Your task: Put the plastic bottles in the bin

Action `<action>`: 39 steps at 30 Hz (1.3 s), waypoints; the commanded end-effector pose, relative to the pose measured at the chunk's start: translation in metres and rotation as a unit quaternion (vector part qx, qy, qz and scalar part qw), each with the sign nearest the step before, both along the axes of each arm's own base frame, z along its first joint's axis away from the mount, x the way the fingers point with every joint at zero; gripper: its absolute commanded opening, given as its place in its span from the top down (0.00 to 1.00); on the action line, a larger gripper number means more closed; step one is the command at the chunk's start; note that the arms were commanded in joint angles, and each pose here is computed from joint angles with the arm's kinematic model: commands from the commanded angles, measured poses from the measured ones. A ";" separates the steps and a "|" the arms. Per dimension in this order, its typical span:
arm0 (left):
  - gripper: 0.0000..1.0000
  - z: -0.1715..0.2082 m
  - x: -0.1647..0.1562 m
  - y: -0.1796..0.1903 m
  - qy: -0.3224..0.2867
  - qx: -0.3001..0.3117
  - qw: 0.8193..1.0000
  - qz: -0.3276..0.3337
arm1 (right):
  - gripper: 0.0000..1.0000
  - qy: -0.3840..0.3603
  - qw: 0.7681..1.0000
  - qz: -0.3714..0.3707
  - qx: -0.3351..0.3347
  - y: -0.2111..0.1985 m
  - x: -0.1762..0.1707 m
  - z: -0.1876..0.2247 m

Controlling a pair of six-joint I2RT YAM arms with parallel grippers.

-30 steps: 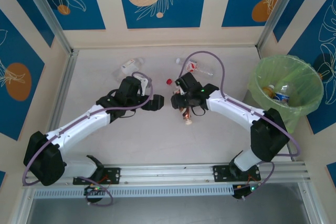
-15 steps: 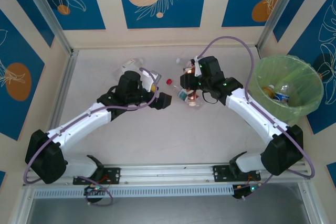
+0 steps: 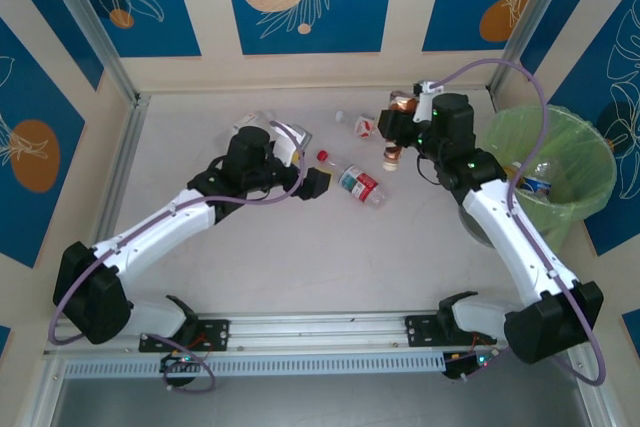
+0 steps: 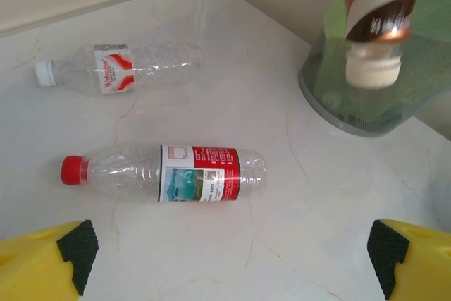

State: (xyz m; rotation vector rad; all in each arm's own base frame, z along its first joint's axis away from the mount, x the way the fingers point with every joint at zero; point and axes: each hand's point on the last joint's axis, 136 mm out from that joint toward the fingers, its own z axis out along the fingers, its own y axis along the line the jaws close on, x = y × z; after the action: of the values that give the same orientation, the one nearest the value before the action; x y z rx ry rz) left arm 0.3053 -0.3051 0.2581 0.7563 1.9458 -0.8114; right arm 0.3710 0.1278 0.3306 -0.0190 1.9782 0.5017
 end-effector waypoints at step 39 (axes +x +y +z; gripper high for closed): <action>0.00 0.008 0.033 0.033 -0.111 -0.009 0.986 0.124 | 0.48 -0.119 0.897 -0.400 -0.150 -0.266 -0.046 0.069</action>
State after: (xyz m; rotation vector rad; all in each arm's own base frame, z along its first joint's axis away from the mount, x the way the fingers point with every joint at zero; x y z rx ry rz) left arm 0.3283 -0.2886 0.2521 0.6606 1.8200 -0.6487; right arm 0.3271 -0.1234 0.3892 0.4770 1.7025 -0.2204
